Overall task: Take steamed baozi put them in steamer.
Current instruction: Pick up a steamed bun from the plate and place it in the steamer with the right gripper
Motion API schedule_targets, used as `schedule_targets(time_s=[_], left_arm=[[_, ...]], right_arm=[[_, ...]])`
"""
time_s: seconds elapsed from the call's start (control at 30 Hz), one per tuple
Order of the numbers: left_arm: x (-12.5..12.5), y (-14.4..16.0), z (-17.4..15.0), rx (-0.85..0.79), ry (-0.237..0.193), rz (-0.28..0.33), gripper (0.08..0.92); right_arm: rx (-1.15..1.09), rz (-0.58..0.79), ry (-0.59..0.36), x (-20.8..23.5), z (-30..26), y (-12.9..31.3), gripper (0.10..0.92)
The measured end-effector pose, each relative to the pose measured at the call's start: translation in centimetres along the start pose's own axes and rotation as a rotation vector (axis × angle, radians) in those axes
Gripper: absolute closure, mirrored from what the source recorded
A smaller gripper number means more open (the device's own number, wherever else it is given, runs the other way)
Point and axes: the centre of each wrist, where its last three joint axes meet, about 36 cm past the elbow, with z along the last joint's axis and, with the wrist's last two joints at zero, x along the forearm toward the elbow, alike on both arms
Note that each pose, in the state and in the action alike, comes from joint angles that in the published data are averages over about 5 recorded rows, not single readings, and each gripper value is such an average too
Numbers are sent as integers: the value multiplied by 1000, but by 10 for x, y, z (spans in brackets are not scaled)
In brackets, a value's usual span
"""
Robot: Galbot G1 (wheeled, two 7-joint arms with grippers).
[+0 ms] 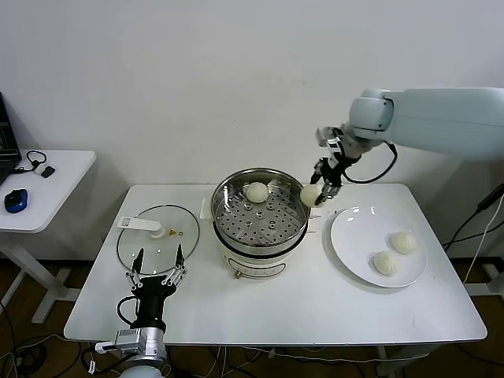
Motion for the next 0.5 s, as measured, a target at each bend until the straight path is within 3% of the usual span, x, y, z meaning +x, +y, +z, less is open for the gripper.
schedule_targets(time_s=[0.23,0.5], left_arm=[[-1,0,-5,6,-10,1,177],[-1,4,-7,7,-12,-8,177]], right_arm=[[60,6,-10,-3,-66,-11,428],[106,-13,-22,-43,-118,-20,428]])
